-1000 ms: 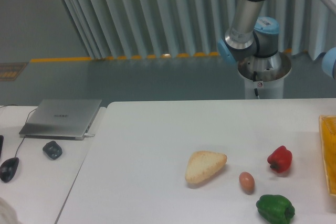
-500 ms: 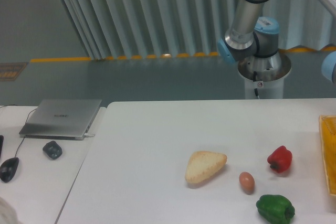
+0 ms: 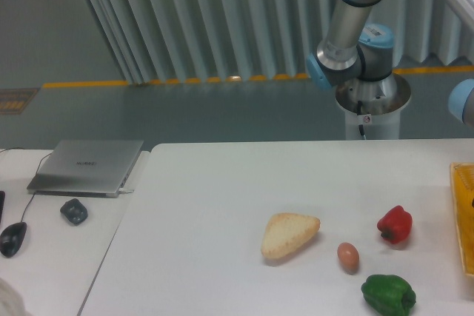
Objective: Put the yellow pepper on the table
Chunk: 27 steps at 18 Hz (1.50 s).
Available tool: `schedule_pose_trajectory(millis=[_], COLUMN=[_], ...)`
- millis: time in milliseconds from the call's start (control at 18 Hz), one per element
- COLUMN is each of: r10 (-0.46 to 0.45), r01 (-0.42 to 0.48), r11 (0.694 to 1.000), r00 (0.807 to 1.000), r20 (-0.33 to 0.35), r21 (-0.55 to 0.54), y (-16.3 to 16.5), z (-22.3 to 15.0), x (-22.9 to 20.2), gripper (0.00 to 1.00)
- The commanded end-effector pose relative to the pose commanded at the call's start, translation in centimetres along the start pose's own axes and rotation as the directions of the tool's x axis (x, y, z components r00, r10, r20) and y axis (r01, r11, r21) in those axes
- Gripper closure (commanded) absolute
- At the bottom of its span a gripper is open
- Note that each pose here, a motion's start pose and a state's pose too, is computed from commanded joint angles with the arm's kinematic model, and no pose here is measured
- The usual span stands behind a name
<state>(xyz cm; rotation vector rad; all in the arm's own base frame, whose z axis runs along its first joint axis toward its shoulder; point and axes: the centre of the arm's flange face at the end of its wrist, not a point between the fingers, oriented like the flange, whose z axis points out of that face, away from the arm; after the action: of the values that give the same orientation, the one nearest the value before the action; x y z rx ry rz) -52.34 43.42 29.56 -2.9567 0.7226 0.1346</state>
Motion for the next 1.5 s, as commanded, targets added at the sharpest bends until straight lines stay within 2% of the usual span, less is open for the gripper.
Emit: schedule_pose_trajectory(millis=[111,222,389,722,889,1000,1167,1278,1333,1500], r10=[-0.003,-0.004,0.003,-0.011,-0.03,-0.035,-0.094,-0.156,-0.226,-0.291], r01=[0.003,0.003,-0.003,0.01,0.033,0.04,0.108,0.174,0.247,0.318], r11=[1.0,0.999,0.999,0.999,0.998,0.996,0.979,0.96,0.94,0.92], r00=[1.0,1.0,1.0,1.0,0.998,0.997,0.992,0.983,0.967,0.945], r20=[-0.004,-0.01,-0.007,-0.022,-0.052,-0.062,-0.085,-0.096,-0.116,-0.148], r21=[-0.014,-0.034,-0.052,-0.03,0.062,0.082,0.172,0.218,0.236,0.227], y=[0.1,0.4,0.5,0.6,0.6,0.4,-0.1,-1.1,-2.3,-5.9], z=[0.0,0.3,0.1,-2.3,-5.9,-6.4,-8.0,-9.0,-9.3,-8.9], x=[0.0,0.1,-0.1,-0.6,-0.6,-0.4,0.1,0.5,0.7,2.0], gripper=[0.33,0.51,0.58,0.6,0.6,0.6,0.6,0.6,0.6,0.6])
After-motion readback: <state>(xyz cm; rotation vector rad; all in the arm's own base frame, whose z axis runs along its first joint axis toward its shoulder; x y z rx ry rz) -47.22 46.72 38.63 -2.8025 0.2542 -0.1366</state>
